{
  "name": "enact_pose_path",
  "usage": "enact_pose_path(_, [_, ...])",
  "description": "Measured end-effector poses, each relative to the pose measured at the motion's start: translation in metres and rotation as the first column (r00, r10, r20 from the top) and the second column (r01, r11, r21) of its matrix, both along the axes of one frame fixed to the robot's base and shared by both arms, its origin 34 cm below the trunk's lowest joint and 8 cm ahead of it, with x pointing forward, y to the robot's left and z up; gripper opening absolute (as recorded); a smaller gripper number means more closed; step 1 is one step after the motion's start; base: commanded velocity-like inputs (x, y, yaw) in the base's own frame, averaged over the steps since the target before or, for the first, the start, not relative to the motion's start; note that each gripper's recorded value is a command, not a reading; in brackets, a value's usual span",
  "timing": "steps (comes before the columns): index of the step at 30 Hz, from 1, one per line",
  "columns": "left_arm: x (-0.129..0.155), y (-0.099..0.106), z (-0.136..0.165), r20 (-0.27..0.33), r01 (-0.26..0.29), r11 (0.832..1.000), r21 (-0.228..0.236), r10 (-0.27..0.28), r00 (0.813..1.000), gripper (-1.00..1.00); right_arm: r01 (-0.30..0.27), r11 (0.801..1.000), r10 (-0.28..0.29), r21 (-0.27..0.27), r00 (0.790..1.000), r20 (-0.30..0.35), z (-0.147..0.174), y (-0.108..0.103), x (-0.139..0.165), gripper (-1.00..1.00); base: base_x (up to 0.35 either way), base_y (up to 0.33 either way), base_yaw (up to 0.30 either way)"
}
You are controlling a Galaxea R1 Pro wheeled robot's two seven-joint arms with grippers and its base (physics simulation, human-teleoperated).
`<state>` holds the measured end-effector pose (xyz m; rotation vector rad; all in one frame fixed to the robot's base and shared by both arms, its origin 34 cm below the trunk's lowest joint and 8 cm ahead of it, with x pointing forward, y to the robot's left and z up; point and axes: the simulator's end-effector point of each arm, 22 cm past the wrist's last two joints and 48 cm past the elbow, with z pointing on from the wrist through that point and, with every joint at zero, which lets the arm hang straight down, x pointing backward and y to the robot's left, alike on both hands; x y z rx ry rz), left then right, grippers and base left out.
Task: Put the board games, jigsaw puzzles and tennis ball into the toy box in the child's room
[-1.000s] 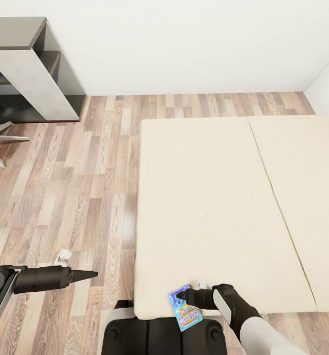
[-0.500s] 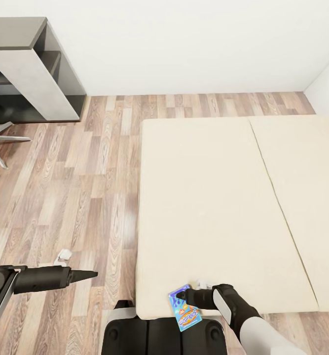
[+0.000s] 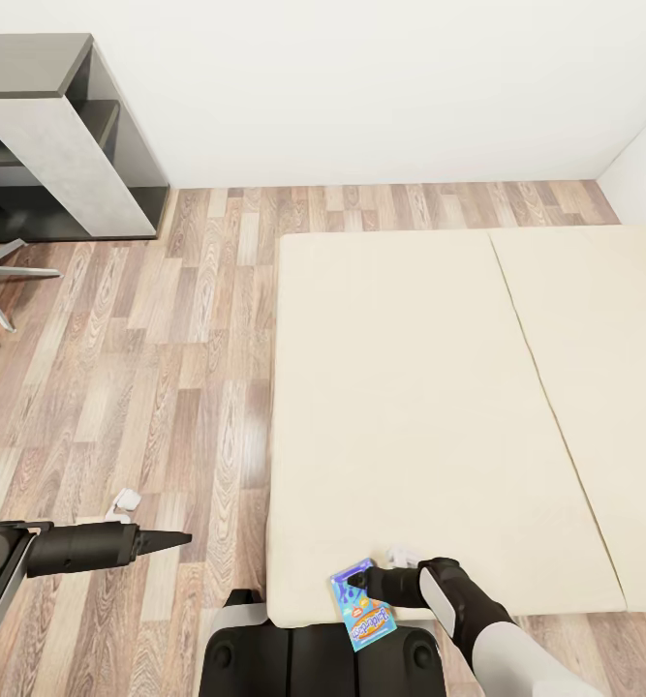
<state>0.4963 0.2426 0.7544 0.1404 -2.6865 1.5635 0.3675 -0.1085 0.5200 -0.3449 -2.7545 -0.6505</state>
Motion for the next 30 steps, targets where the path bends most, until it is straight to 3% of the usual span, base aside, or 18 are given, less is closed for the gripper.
enact_pose_path(22, [0.0, 0.0, 0.0, 0.0, -0.001, 1.0, 0.0, 0.001, 1.0, 1.0, -0.004, 1.0, 0.004, -0.013, 1.0, -0.025, -0.001, -0.014, -0.006, 1.0, 0.0, 0.0, 0.0])
enact_pose_path(30, [0.0, 0.0, 0.0, 0.0, 0.0, 1.0, 0.0, 0.0, 1.0, 1.0, -0.044, 0.999, 0.044, -0.008, 0.998, -0.039, 0.0, -0.016, -0.013, 1.0, 0.0, 0.0, 0.0])
